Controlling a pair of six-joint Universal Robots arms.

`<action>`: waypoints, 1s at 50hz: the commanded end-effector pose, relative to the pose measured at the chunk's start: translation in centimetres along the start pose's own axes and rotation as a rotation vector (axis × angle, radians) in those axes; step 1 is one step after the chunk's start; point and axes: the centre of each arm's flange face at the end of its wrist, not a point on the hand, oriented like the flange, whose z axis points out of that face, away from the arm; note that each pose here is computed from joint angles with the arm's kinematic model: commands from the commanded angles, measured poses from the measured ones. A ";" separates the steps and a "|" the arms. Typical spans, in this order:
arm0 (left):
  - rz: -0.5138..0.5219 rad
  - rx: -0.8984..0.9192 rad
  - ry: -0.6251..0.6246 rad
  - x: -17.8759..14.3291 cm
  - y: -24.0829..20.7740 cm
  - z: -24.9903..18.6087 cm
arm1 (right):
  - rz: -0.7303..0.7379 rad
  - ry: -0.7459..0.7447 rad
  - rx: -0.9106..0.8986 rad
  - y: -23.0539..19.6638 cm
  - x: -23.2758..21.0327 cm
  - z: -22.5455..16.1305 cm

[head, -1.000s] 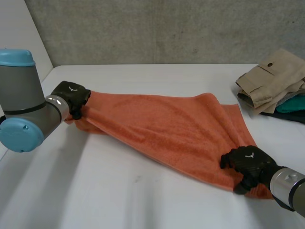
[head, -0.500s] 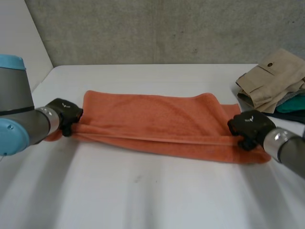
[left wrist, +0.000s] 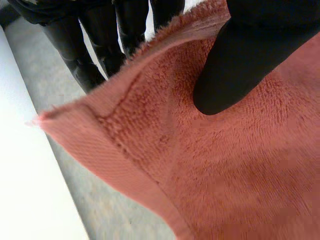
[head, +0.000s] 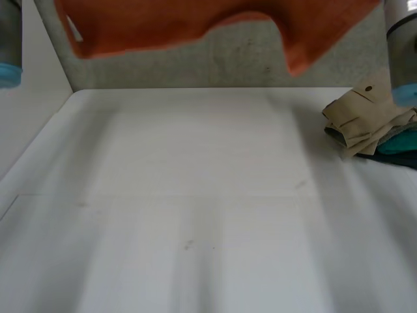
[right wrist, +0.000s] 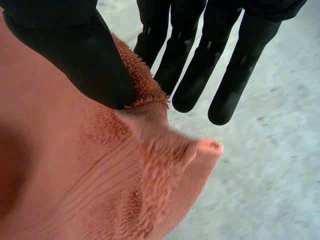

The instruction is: Fold the laundry.

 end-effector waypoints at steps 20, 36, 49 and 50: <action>0.265 -0.860 0.402 3.0 17.3 -19.8 | -0.119 -0.554 -0.849 15.9 -6.7 -17.0; 0.314 -1.080 0.517 1.8 15.1 -24.0 | -0.070 -0.586 -1.017 15.3 -3.9 -20.1; 0.255 -1.066 0.446 1.3 15.4 -22.7 | 0.103 -0.448 -1.067 13.8 -1.4 -22.4; 0.255 -1.064 0.447 1.3 15.4 -22.6 | 0.105 -0.454 -1.068 13.9 -1.4 -22.6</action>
